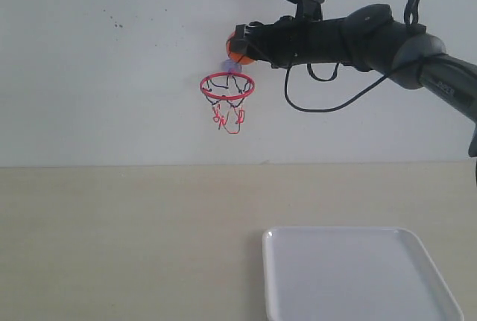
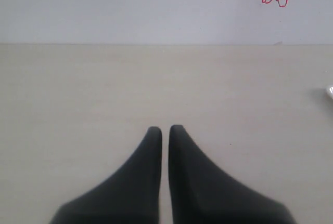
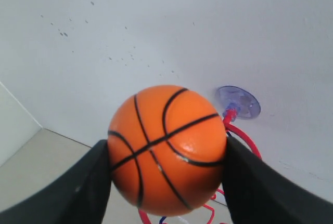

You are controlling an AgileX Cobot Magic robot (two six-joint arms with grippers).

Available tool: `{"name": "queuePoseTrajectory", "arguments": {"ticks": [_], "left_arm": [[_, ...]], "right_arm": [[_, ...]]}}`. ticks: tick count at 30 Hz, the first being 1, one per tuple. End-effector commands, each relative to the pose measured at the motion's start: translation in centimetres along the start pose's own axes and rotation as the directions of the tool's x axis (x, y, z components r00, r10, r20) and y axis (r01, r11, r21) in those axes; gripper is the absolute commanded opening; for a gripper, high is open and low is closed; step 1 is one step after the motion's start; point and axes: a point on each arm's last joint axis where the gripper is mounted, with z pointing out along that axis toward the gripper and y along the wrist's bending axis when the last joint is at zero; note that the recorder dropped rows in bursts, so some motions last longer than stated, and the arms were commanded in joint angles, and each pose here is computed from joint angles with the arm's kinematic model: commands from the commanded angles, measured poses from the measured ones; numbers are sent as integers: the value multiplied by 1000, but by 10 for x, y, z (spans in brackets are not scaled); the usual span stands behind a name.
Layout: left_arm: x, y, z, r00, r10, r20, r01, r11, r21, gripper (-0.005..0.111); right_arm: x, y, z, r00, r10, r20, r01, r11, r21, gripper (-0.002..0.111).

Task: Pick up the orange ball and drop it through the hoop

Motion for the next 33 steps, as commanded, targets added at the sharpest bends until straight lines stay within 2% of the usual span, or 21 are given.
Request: {"name": "queuePoseTrajectory", "arguments": {"ticks": [1, 3, 4, 7, 17, 19, 21, 30, 33], "left_arm": [[0, 0, 0, 1000, 4, 9, -4, 1000, 3, 4], [0, 0, 0, 1000, 4, 9, -4, 1000, 3, 4], [0, 0, 0, 1000, 4, 9, -4, 1000, 3, 4], [0, 0, 0, 1000, 4, 9, -4, 1000, 3, 4], [0, 0, 0, 1000, 4, 9, -4, 1000, 3, 4], [0, 0, 0, 1000, 4, 9, -4, 1000, 3, 4], [0, 0, 0, 1000, 4, 9, -4, 1000, 3, 4], [0, 0, 0, 1000, 4, 9, -4, 1000, 3, 4], [0, 0, 0, 1000, 4, 9, -4, 1000, 3, 4]], "right_arm": [[-4, 10, 0, 999, -45, 18, 45, 999, -14, 23], [-4, 13, 2, 998, -55, 23, 55, 998, -13, 46], [-2, 16, 4, 998, -59, 30, 60, 998, -9, 64], [-2, 20, 6, 995, -95, 40, 96, 995, -6, 88], [-2, 9, 0, 994, -106, -19, 106, 994, 14, 88], [-1, -1, -6, 992, -98, -78, 100, 995, 30, 84], [2, -13, -13, 985, -89, -149, 97, 994, 48, 75], [14, -71, -65, 885, 24, -464, -9, 999, 34, 18], [18, -82, -80, 837, 67, -543, -52, 998, 44, 0]]}}
